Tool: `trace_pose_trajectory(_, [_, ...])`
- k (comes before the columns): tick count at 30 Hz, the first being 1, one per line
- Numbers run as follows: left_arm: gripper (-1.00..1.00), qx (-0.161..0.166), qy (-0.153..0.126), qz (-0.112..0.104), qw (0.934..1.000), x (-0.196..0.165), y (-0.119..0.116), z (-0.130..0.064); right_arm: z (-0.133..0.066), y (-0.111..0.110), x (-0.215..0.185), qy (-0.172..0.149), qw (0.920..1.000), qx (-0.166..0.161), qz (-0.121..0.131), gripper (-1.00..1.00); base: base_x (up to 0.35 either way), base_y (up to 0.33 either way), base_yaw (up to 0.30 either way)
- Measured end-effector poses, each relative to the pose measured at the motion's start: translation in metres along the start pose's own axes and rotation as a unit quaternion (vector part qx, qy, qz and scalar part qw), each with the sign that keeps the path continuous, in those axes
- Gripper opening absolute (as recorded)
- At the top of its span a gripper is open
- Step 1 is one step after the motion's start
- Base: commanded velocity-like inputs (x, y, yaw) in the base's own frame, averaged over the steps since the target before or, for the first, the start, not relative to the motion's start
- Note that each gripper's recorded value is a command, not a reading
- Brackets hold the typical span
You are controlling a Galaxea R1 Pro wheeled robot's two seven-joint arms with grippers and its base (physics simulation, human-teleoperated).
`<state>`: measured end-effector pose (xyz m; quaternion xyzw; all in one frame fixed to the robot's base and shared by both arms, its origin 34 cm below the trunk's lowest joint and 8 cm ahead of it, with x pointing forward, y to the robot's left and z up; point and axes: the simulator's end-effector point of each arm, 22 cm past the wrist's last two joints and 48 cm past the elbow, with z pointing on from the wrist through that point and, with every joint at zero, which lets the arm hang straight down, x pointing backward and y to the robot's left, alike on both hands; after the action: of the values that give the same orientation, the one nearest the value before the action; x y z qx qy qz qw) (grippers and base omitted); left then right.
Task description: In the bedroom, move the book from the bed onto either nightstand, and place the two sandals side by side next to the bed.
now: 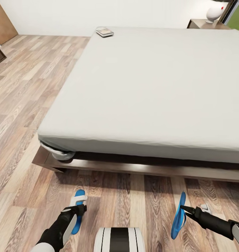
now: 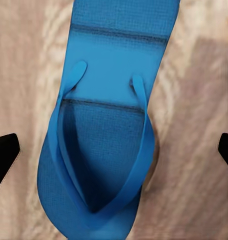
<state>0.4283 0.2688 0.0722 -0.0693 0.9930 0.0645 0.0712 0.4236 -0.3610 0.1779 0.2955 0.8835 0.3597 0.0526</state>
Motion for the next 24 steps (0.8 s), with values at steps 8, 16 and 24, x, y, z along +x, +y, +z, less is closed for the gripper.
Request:
trace_pose_trajectory(8, [1.00,0.029,-0.023,-0.001,0.9993,-0.023,0.003,-0.009,-0.010,-0.037,-0.020,-0.038,0.9926,0.105,-0.048,-1.00,0.000,0.000,0.000])
trace_pose_trajectory(16, [1.00,0.212,-0.043,0.019,0.9762,-0.047,-0.021,-0.036,-0.028,-0.060,-0.046,-0.083,0.9759,0.186,-0.078,-1.00,0.000,0.000,0.000])
trace_pose_trajectory(24, [1.00,0.373,-0.064,0.015,0.9254,-0.065,-0.038,-0.087,-0.059,-0.120,-0.044,-0.043,0.9017,0.382,-0.197,-1.00,0.000,0.000,0.000])
